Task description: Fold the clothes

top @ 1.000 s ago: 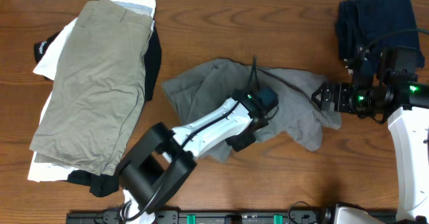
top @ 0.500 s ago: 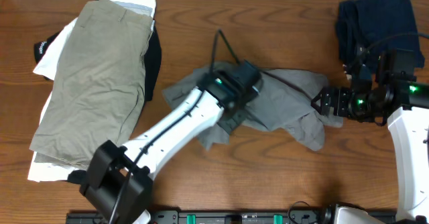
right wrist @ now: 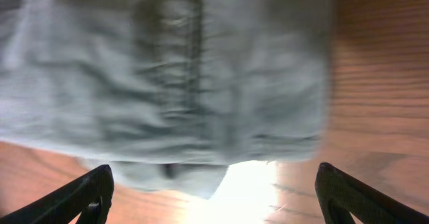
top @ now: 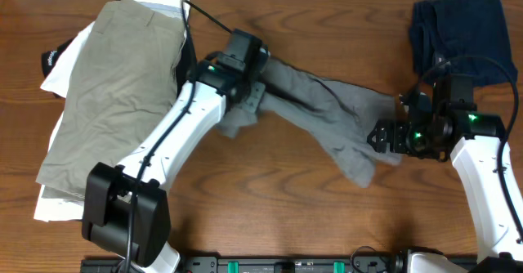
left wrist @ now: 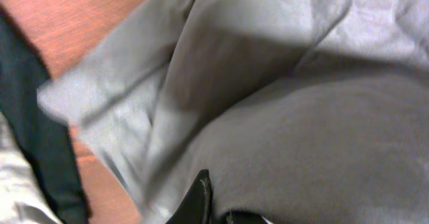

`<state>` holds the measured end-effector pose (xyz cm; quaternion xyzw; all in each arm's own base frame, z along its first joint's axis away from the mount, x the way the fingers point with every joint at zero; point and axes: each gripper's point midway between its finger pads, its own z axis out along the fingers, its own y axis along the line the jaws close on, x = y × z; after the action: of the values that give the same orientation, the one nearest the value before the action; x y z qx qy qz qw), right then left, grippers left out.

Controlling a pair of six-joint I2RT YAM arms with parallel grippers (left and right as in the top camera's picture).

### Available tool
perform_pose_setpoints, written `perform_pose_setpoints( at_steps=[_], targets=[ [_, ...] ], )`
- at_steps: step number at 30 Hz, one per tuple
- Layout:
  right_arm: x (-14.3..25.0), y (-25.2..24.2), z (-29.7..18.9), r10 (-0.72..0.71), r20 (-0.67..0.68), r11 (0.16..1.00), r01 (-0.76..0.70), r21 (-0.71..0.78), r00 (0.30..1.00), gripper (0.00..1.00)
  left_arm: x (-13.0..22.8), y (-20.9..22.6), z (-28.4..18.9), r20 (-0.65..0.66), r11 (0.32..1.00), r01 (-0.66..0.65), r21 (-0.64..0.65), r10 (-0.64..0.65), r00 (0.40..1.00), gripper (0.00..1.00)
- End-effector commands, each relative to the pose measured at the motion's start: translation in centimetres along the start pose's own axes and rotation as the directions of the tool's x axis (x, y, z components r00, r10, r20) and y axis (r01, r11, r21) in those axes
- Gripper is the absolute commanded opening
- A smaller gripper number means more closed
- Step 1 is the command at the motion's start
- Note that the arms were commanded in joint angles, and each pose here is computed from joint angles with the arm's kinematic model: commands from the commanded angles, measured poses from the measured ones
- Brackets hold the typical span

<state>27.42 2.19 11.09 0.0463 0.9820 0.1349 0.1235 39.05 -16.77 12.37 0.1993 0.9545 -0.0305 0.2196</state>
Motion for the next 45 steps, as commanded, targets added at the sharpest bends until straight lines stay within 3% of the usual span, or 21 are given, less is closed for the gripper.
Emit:
perform_pose_setpoints(
  at_steps=[1, 10, 18, 24, 28, 31, 36, 45],
  targets=[
    [-0.1, -0.6, 0.1, 0.005, 0.005, 0.999, -0.006, 0.046, 1.0, 0.95, -1.2, 1.5, -0.7, 0.043, 0.999, 0.048, -0.017, -0.047, 0.998, 0.06],
    [1.6, -0.2, 2.5, 0.04, -0.028, 0.999, -0.039, 0.038, 0.999, 0.92, -1.7, 2.8, -0.7, 0.066, 0.996, 0.079, -0.031, -0.077, 0.995, 0.06],
    [3.8, -1.7, 6.3, 0.294, -0.005, 0.954, -0.293, 0.06, 0.956, 0.88, -1.7, 2.9, -0.7, 0.067, 0.996, 0.081, -0.031, -0.078, 0.995, 0.06],
    [3.4, -2.1, 8.3, 0.366, 0.075, 0.93, -0.368, 0.019, 0.928, 0.79, -1.7, 2.9, -0.7, 0.066, 0.996, 0.081, -0.031, -0.078, 0.995, 0.06],
    [2.5, -1.5, 9.0, 0.37, 0.122, 0.929, -0.366, -0.055, 0.921, 0.69, -1.6, 2.9, -0.7, 0.066, 0.996, 0.081, -0.031, -0.078, 0.995, 0.06],
    [1.7, -0.6, 9.0, 0.357, 0.141, 0.932, -0.342, -0.12, 0.923, 0.52, -1.7, 2.9, -0.7, 0.066, 0.996, 0.081, -0.031, -0.078, 0.995, 0.06],
    [0.8, -0.1, 8.8, 0.347, 0.166, 0.934, -0.323, -0.152, 0.923, 0.01, -1.6, 2.9, -0.7, 0.066, 0.996, 0.081, -0.031, -0.078, 0.995, 0.06],
    [-2.4, 1.0, 5.8, 0.258, 0.251, 0.961, -0.22, -0.167, 0.933, 0.01, -1.8, 3.2, -1.1, 0.074, 0.997, 0.063, -0.046, -0.059, 0.996, 0.06]
  ],
)
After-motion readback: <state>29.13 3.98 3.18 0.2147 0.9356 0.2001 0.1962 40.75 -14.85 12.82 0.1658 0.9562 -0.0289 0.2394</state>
